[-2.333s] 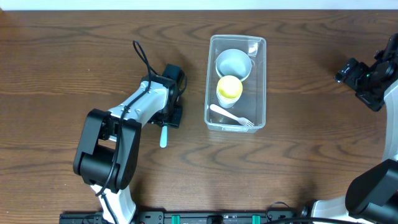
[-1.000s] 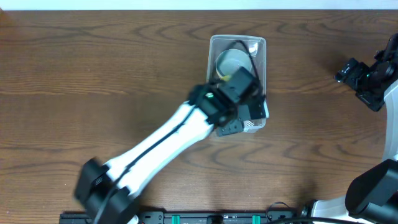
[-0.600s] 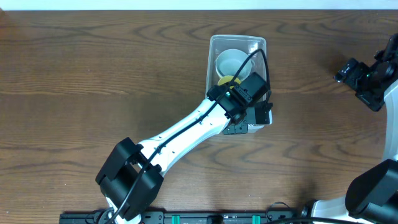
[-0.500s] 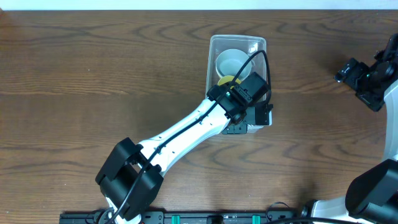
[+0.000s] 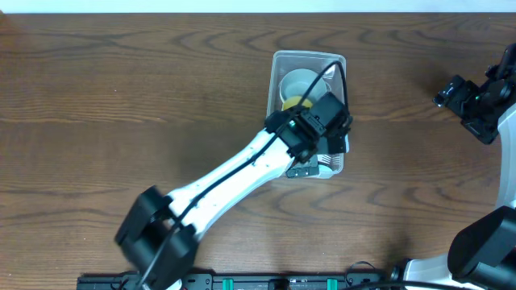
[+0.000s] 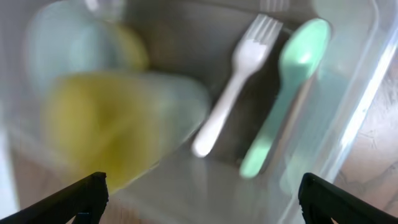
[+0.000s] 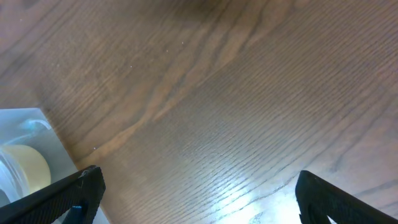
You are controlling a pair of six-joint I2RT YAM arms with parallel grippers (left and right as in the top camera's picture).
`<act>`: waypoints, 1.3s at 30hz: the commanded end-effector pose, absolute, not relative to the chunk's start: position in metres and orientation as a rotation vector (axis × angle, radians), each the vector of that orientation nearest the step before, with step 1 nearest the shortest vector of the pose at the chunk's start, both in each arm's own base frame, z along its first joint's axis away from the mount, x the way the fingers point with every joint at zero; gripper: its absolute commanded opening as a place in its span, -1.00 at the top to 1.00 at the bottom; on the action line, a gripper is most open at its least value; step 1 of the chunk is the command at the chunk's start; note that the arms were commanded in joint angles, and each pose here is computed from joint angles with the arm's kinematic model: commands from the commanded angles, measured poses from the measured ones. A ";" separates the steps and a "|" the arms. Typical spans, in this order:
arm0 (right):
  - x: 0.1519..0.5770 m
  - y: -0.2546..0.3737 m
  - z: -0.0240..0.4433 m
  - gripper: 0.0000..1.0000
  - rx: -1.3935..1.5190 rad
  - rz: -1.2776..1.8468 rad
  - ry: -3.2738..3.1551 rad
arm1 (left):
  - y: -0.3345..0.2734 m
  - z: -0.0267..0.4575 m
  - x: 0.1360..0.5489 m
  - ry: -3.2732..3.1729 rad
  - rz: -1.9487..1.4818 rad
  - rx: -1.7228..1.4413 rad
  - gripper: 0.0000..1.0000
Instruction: Pack container
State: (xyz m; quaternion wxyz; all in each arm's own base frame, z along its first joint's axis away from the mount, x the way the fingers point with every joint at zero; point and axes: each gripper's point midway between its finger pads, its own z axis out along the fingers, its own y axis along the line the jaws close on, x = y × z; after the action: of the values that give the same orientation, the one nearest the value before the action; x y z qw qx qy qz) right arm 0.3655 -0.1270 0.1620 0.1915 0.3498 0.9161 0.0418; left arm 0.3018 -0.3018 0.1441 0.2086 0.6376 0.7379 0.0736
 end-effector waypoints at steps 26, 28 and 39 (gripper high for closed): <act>0.364 -0.130 0.160 -0.99 0.994 0.107 2.574 | -0.075 0.354 0.118 2.094 -0.174 0.861 -0.96; 0.364 -0.130 0.160 -0.99 0.994 0.107 2.574 | -0.067 0.357 0.113 2.061 -0.169 0.859 -0.96; 0.364 -0.130 0.160 -0.99 0.993 0.107 2.574 | -0.040 0.343 0.104 2.058 -0.140 0.715 -0.96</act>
State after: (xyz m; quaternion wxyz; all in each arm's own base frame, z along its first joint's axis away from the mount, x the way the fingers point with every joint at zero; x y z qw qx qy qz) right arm 0.3654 -0.1271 0.1618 0.1913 0.3499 0.9161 0.0416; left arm 0.0981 -0.0445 0.3540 0.4628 0.3129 0.8256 -0.0789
